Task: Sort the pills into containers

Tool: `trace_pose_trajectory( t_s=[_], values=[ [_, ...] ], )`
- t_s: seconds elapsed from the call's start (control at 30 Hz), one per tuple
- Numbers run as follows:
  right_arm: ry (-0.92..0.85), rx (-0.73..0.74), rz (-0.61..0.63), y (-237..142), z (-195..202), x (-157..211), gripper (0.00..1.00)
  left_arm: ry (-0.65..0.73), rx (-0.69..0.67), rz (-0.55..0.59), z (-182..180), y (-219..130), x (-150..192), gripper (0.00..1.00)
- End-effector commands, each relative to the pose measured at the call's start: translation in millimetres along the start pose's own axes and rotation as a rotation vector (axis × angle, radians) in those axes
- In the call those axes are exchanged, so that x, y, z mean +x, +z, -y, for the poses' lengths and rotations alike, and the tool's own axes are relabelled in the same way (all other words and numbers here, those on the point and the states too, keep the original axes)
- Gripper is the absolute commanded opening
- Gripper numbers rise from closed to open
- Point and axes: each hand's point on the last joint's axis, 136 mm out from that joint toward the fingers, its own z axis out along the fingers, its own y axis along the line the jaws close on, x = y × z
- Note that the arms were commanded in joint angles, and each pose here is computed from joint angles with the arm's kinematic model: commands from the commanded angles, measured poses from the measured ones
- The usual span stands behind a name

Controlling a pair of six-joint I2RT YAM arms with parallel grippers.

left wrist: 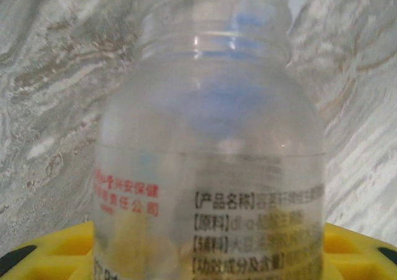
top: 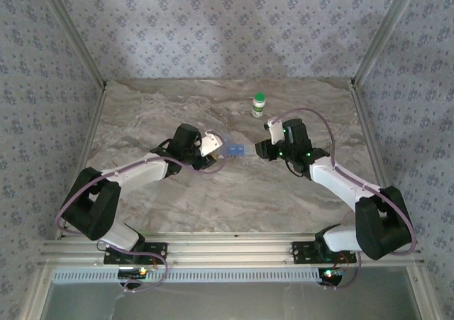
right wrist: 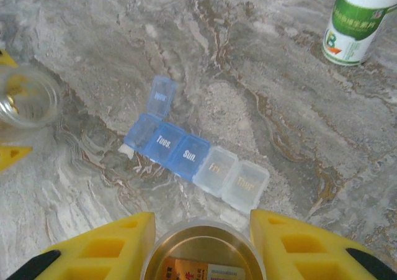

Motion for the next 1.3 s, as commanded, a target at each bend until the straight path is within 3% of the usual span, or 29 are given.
trace_pose_trajectory(
  t_s=[0.0,0.3,0.7,1.27],
  values=[
    [-0.006,0.001,0.129,-10,-4,-29,0.00,0.070,0.015,-0.073,-6,9,11,0.11],
    [0.034,-0.028,0.157,-12,-3,-30,0.00,0.101,0.077,-0.194,-12,38,33,0.11],
    [0.053,-0.034,0.146,-8,1,-27,0.00,0.208,0.143,-0.313,-14,36,43,0.10],
    [0.077,-0.048,0.134,-8,3,-26,0.00,0.291,0.190,-0.383,-26,47,34,0.08]
  ],
)
